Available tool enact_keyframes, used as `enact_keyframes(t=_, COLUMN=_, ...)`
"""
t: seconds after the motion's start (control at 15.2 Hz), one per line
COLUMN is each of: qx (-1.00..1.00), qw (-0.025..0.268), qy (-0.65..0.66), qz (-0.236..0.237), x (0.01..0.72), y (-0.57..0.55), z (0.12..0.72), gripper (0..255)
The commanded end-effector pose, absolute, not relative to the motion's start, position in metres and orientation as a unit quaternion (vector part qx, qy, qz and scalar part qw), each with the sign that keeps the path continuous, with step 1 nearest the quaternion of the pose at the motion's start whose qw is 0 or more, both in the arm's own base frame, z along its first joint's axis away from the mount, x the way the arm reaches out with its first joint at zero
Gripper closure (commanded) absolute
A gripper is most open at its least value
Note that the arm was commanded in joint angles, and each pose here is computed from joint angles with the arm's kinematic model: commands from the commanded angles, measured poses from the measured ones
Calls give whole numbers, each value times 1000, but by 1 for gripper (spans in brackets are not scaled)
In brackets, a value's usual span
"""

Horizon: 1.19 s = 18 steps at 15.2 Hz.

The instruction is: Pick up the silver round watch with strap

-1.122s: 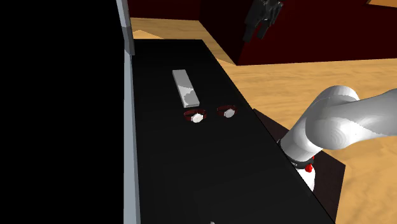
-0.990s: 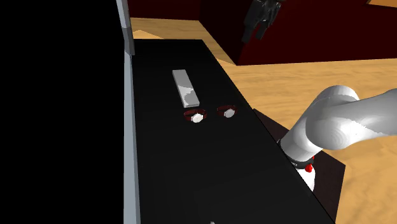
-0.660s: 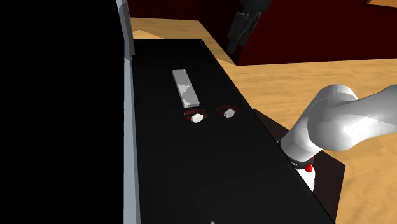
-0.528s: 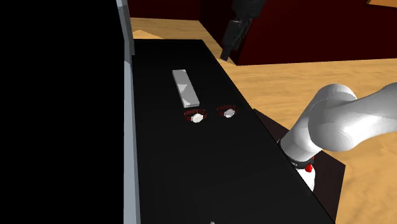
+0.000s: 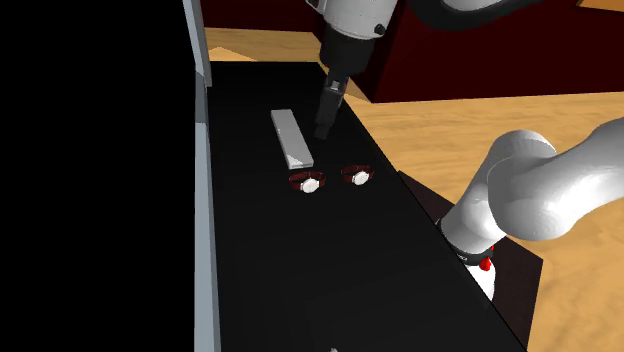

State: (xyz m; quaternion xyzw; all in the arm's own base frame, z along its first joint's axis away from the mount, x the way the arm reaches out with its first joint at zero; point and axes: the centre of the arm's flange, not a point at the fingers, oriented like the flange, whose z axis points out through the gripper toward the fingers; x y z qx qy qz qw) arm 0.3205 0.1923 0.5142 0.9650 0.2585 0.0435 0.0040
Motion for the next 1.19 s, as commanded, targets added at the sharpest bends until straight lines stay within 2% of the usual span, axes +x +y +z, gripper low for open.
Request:
enact_keyframes(t=0.0, qx=954, qw=10, qy=295, qz=47, x=316, y=215, z=502, gripper=0)
enact_keyframes(t=0.4, qx=918, qw=28, qy=393, qz=53, x=295, y=280, z=464, gripper=0)
enact_keyframes(t=0.99, qx=918, qw=28, qy=393, qz=53, x=295, y=280, z=424, gripper=0)
enact_keyframes(t=1.06, qx=918, qw=28, qy=393, qz=53, x=295, y=280, z=424, gripper=255)
enact_keyframes(t=1.12, qx=918, qw=28, qy=393, qz=53, x=295, y=279, z=425, gripper=255)
